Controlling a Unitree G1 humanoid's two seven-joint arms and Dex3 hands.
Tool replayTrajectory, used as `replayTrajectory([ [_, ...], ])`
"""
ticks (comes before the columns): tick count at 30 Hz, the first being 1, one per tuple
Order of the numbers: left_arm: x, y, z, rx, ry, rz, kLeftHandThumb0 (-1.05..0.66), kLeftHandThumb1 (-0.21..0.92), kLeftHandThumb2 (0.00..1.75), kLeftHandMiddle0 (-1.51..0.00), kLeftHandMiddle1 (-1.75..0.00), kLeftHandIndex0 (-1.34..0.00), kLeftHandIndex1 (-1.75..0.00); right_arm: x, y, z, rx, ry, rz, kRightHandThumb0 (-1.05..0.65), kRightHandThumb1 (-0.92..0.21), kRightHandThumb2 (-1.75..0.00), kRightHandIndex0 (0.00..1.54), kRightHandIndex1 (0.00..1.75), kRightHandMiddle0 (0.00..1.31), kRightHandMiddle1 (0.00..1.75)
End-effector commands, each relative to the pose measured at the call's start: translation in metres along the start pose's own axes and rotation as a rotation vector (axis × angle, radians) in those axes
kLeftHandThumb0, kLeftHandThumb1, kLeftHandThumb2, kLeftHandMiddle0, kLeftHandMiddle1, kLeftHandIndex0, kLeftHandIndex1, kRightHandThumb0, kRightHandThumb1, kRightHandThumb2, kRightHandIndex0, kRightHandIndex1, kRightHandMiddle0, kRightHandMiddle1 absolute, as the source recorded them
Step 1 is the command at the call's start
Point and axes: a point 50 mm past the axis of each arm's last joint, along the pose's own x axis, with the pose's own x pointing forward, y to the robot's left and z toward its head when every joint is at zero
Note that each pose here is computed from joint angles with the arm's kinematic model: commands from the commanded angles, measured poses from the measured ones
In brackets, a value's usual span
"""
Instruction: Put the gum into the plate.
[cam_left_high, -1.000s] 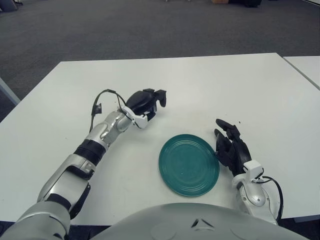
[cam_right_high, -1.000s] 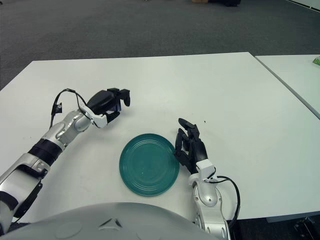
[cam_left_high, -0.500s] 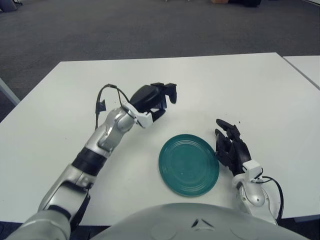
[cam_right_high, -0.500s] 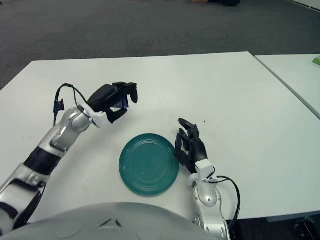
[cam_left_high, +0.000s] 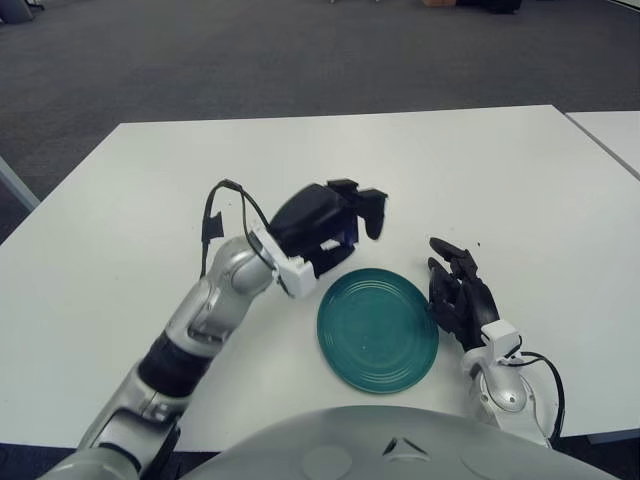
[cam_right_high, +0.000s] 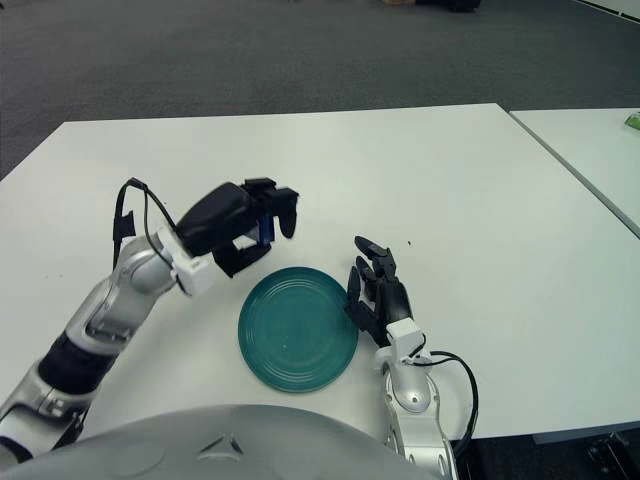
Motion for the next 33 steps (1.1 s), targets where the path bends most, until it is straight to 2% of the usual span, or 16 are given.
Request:
replayTrajectory([
  [1, -0.003, -0.006, 0.01, -0.038, -0.016, -0.048, 0.0, 0.0, 1.68, -0.82, -1.75, -0.65, -1.74, -0.014, -0.003, -0.012, -0.019, 0.057, -0.013, -0.65, -0.92, -0.92, 0.32, 0.02, 0.0, 0.7],
  [6, -0.007, -0.013, 0.027, -0.054, -0.062, -0.115, 0.0, 0.02, 1.66, -0.81, -1.74, -0.63, -1.74, -0.015, -0.002, -0.006, -0.036, 0.036, 0.01, -0.63, -0.92, -0.92, 0.3, 0.01, 0.0, 0.71],
  [10, -0.013, -0.027, 0.04, -0.112, -0.077, -0.186, 0.0, 0.0, 1.68, -0.83, -1.73, -0.64, -1.75, -0.014, -0.002, -0.005, -0.062, 0.031, 0.016, -0.62, -0.92, -0.92, 0.31, 0.01, 0.0, 0.73],
  [13, -0.016, -0.026, 0.046, -0.184, -0.063, -0.239, 0.0, -0.01, 1.69, -0.84, -1.73, -0.64, -1.75, -0.012, -0.003, -0.006, -0.077, 0.035, 0.011, -0.62, -0.92, -0.93, 0.31, 0.01, 0.0, 0.72],
  [18, -0.012, -0.037, 0.04, -0.247, -0.018, -0.298, 0.0, -0.01, 1.68, -0.85, -1.72, -0.64, -1.75, -0.009, -0.004, -0.008, -0.056, 0.041, -0.02, -0.63, -0.92, -0.93, 0.3, 0.0, 0.0, 0.7],
  [22, -0.007, -0.052, 0.025, -0.255, 0.016, -0.396, 0.0, 0.0, 1.68, -0.85, -1.72, -0.63, -1.75, -0.01, -0.003, -0.008, -0.067, 0.049, -0.037, -0.65, -0.92, -0.92, 0.3, 0.0, 0.0, 0.69],
  [24, -0.007, -0.06, 0.021, -0.249, 0.023, -0.436, 0.0, -0.01, 1.67, -0.85, -1.73, -0.68, -1.67, -0.011, -0.003, -0.008, -0.071, 0.057, -0.035, -0.66, -0.92, -0.91, 0.3, 0.0, 0.0, 0.69],
  [28, -0.009, -0.064, 0.019, -0.236, 0.03, -0.473, 0.0, 0.09, 1.57, -0.78, -1.74, -0.57, -1.69, -0.011, -0.002, -0.006, -0.061, 0.072, -0.021, -0.64, -0.92, -0.92, 0.29, 0.0, 0.0, 0.69],
  [30, -0.011, -0.068, 0.018, -0.23, 0.038, -0.484, 0.0, 0.18, 1.46, -0.73, -1.73, -0.49, -1.69, -0.011, -0.002, -0.005, -0.051, 0.078, -0.019, -0.63, -0.92, -0.93, 0.28, 0.0, 0.0, 0.69],
  [33, -0.016, -0.077, 0.011, -0.216, 0.067, -0.506, 0.0, 0.35, 1.23, -0.55, -1.69, -0.47, -1.67, -0.01, -0.002, -0.004, -0.029, 0.078, -0.027, -0.62, -0.92, -0.94, 0.27, 0.0, 0.0, 0.69],
])
